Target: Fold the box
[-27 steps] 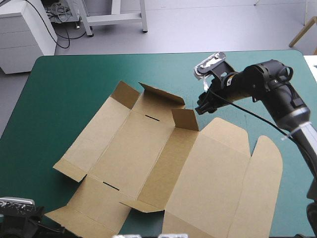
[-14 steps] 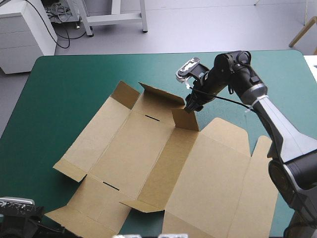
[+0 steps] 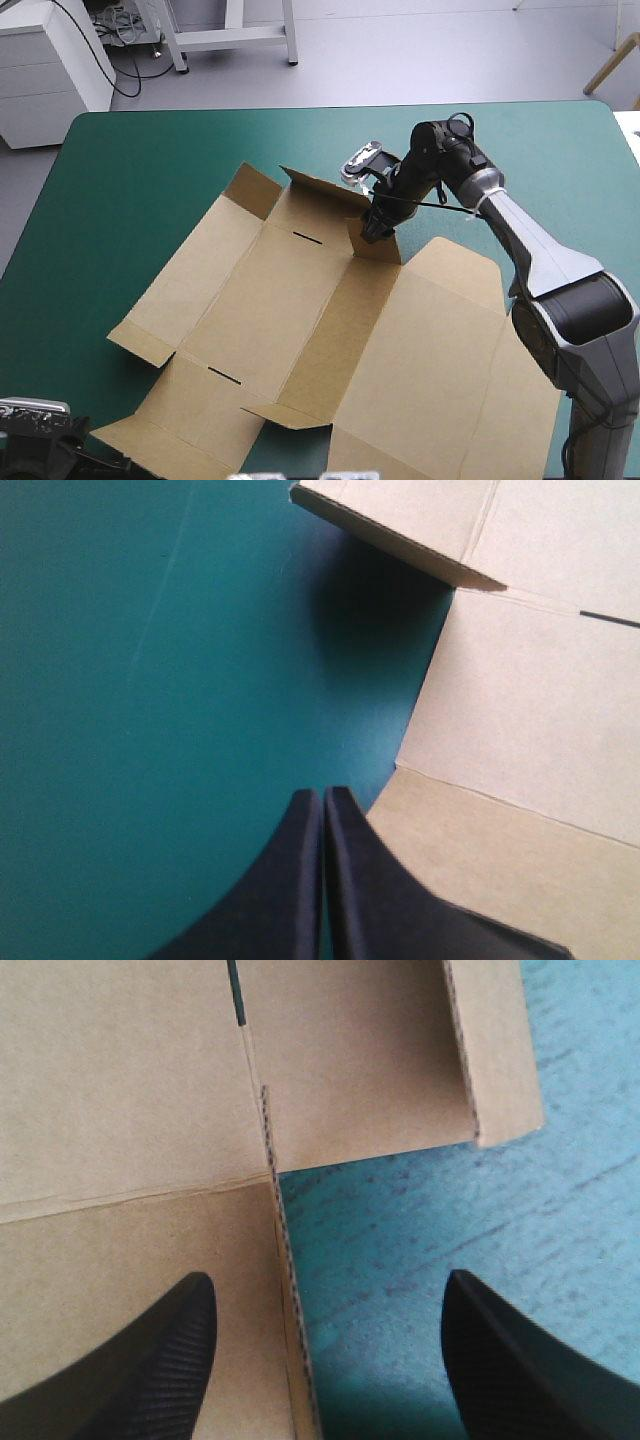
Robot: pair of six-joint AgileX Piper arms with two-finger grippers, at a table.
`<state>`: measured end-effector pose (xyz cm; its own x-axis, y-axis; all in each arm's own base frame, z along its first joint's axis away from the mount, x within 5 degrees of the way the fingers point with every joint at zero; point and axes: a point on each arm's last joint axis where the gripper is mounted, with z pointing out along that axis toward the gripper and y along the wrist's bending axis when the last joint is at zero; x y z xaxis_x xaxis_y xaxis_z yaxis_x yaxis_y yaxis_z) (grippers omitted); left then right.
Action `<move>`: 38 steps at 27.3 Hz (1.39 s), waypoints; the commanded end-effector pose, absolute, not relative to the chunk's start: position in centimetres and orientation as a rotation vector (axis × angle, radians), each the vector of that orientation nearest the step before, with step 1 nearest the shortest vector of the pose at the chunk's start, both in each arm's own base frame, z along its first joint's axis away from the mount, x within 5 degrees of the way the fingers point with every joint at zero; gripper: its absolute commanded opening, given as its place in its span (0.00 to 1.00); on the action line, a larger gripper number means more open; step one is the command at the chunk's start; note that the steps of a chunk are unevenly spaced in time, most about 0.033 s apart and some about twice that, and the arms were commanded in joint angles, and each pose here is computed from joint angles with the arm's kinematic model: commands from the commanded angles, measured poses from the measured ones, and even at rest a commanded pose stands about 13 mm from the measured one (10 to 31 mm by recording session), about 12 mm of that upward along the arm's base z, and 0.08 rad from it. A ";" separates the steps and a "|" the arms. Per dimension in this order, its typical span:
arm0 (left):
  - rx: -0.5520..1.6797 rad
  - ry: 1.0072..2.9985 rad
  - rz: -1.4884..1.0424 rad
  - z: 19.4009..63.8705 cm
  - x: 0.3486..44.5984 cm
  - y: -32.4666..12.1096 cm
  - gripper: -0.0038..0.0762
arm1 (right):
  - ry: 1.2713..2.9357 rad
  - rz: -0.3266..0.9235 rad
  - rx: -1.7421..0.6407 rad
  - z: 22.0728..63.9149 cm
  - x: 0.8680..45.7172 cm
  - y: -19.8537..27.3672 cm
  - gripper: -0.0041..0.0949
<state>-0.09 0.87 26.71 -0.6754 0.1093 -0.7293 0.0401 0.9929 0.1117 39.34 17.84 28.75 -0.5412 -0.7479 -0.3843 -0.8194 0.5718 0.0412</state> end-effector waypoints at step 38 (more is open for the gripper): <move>0.093 2.187 0.074 30.3 -1.0 0.7 0.04 | 1.996 0.288 -1.565 31.3 39.9 21.0 0.02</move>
<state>-0.97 0.80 29.32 -0.6019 0.0999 -0.7923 0.0378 0.9946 0.0966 40.50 19.76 26.65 -0.2889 -0.8503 -0.4399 -0.9411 0.3366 -0.0326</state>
